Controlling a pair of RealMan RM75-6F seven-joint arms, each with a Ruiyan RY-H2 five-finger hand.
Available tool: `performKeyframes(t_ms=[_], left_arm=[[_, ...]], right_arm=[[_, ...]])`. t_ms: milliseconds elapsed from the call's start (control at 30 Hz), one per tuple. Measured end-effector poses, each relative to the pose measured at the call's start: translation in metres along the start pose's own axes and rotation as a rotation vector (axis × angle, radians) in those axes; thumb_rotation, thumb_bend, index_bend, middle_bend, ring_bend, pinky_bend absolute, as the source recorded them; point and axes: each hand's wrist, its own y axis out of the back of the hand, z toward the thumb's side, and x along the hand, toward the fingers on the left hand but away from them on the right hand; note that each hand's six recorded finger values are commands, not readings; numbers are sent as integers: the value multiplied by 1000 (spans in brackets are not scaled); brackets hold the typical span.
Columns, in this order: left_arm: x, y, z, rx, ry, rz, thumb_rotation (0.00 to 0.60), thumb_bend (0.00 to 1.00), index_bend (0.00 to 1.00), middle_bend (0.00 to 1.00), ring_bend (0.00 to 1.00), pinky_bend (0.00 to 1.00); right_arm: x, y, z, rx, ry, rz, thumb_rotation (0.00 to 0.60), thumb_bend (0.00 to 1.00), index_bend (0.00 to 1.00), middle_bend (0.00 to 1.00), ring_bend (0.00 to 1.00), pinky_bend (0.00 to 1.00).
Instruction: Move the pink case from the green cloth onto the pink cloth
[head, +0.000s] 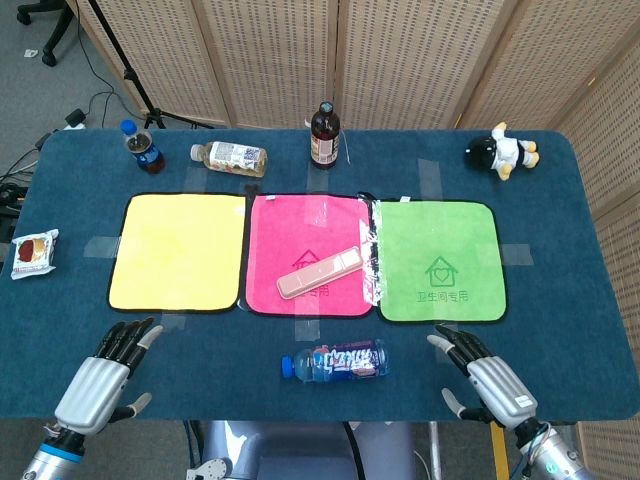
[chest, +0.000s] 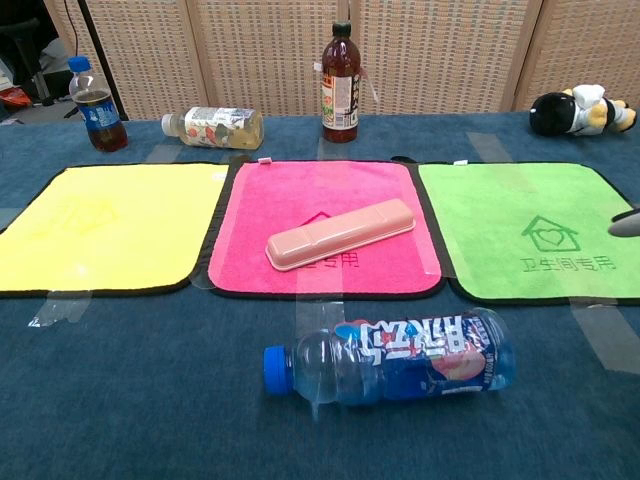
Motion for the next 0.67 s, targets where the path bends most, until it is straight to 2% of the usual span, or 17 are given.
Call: performKeyframes(t_ms=[267, 500, 667], left_arm=[[-2, 2, 1, 18, -2, 12, 600, 211, 0, 0, 0, 21], [-4, 6, -1, 12, 6, 24, 600, 211, 0, 0, 0, 21], [-3, 5, -3, 8, 9, 19, 600, 211, 0, 0, 0, 21]], right_arm=[[31, 1, -18, 185, -33, -129, 600, 517, 83, 0, 0, 0], [40, 2, -19, 205, -25, -181, 600, 517, 83, 0, 0, 0], [39, 2, -17, 206, -24, -183, 600, 517, 83, 0, 0, 0]])
